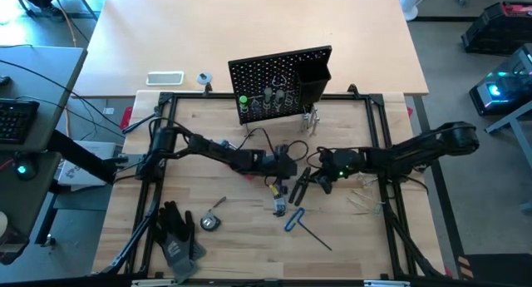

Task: Hang tools onto peg board
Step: Hang the black wire stripper onto the pegboard

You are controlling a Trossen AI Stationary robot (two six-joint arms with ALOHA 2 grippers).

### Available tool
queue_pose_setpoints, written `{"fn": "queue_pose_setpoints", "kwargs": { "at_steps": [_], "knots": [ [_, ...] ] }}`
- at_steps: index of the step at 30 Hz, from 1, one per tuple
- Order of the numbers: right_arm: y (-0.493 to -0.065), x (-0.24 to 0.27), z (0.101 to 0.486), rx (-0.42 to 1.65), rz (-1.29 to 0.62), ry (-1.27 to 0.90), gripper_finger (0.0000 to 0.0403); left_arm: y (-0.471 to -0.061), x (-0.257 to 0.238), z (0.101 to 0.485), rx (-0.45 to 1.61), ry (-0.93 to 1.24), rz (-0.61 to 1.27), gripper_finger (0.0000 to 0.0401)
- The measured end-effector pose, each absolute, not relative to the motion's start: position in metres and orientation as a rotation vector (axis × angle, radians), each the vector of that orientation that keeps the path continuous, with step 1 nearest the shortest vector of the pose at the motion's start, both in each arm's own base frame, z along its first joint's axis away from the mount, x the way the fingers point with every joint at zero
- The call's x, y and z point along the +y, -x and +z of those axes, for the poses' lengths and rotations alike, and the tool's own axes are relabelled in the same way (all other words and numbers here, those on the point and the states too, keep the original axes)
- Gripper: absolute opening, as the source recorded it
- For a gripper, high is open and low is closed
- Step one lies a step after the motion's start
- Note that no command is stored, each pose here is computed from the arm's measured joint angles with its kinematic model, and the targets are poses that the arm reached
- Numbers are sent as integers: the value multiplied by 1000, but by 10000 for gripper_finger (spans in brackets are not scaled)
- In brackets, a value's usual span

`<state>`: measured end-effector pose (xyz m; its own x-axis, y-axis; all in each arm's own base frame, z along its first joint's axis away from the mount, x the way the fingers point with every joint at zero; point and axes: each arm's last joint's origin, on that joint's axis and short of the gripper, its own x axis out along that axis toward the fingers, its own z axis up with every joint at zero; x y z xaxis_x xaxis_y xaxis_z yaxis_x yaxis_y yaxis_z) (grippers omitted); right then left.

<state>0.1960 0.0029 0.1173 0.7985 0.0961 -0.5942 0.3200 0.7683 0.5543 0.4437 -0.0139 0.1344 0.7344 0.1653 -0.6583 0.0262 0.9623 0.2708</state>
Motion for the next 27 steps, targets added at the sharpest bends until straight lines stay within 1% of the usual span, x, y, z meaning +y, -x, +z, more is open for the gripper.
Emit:
{"fn": "queue_pose_setpoints", "kwargs": {
  "at_steps": [4, 9, 17, 22, 27],
  "knots": [
    [-187, -1, 110, 726, -270, -668, 99, -438, -27, 128, 811, -249, 11, 3],
    [-184, -3, 106, 746, -366, -609, 99, -437, -38, 115, 847, -247, -34, 3],
    [-194, -7, 97, 735, -425, -575, 99, -446, -48, 110, 751, -171, -102, 3],
    [-213, -9, 94, 763, -432, -526, 99, -450, -51, 115, 682, -160, -124, 3],
    [-232, -10, 99, 804, -447, -465, 99, -450, -50, 114, 691, -162, -106, 3]
  ]
}}
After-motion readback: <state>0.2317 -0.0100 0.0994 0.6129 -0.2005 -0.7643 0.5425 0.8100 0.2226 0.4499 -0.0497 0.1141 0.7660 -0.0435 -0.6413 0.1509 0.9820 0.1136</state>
